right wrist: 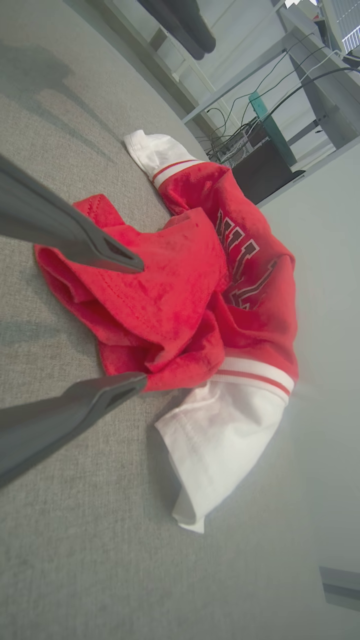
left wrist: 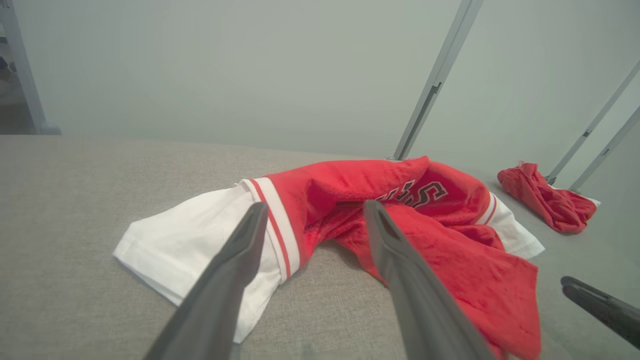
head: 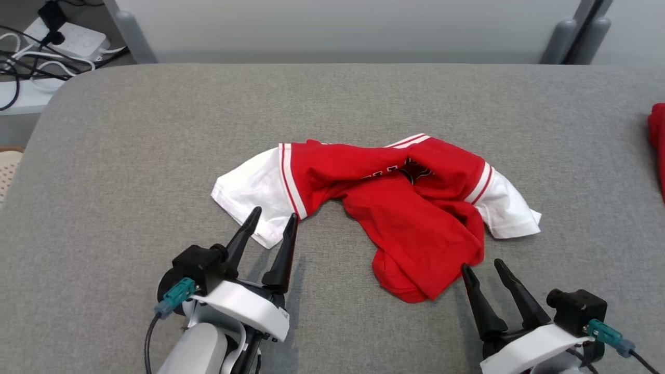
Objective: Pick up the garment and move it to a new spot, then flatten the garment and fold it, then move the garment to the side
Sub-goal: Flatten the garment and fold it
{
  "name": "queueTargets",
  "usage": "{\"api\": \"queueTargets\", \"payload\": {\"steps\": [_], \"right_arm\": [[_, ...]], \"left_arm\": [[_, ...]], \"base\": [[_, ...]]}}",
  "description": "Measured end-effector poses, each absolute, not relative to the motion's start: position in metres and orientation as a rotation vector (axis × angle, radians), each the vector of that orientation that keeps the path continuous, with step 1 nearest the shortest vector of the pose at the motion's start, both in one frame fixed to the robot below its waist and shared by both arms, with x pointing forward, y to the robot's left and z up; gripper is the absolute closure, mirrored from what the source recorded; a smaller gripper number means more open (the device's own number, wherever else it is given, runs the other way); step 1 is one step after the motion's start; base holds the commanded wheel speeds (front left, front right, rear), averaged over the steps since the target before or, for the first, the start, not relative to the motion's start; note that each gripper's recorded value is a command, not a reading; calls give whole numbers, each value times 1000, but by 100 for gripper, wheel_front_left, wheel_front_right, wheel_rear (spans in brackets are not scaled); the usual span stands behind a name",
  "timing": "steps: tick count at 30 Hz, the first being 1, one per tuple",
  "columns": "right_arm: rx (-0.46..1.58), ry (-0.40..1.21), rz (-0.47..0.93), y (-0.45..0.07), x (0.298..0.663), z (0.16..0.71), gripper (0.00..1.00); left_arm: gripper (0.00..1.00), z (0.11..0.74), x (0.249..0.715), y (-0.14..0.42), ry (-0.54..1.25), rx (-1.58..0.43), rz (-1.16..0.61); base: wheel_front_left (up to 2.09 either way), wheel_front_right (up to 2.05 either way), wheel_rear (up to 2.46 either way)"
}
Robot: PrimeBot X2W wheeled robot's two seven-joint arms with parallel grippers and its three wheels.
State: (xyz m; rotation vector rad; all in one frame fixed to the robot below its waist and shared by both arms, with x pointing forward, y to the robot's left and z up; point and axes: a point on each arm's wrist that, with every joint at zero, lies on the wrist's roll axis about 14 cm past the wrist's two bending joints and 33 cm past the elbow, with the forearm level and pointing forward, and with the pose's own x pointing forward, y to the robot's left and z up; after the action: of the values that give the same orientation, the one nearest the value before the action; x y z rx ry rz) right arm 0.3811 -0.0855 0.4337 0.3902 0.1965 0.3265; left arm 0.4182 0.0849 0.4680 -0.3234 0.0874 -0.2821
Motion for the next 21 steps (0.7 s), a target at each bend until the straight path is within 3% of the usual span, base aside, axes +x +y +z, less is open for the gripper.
{"api": "queueTargets", "payload": {"steps": [10,11,12,13,14,15,21], "right_arm": [[402,271,398,-61,402,417,0],[401,271,406,-58,404,418,12],[399,272,414,-56,405,418,50],[396,276,419,-54,406,417,61],[392,279,423,-53,407,416,88],[389,279,425,-52,408,416,100],[309,221,391,-75,421,427,100]], "left_arm": [[0,479,406,106,47,-315,-222],[0,480,406,108,43,-315,-215],[0,481,405,111,40,-314,-209],[0,482,404,112,38,-314,-203],[0,482,402,114,37,-314,-197],[0,481,400,115,39,-315,-192],[0,484,399,116,29,-315,-188]], "base": [[0,0,0],[0,0,0],[0,0,0],[0,0,0],[0,0,0],[0,0,0],[0,0,0]]}}
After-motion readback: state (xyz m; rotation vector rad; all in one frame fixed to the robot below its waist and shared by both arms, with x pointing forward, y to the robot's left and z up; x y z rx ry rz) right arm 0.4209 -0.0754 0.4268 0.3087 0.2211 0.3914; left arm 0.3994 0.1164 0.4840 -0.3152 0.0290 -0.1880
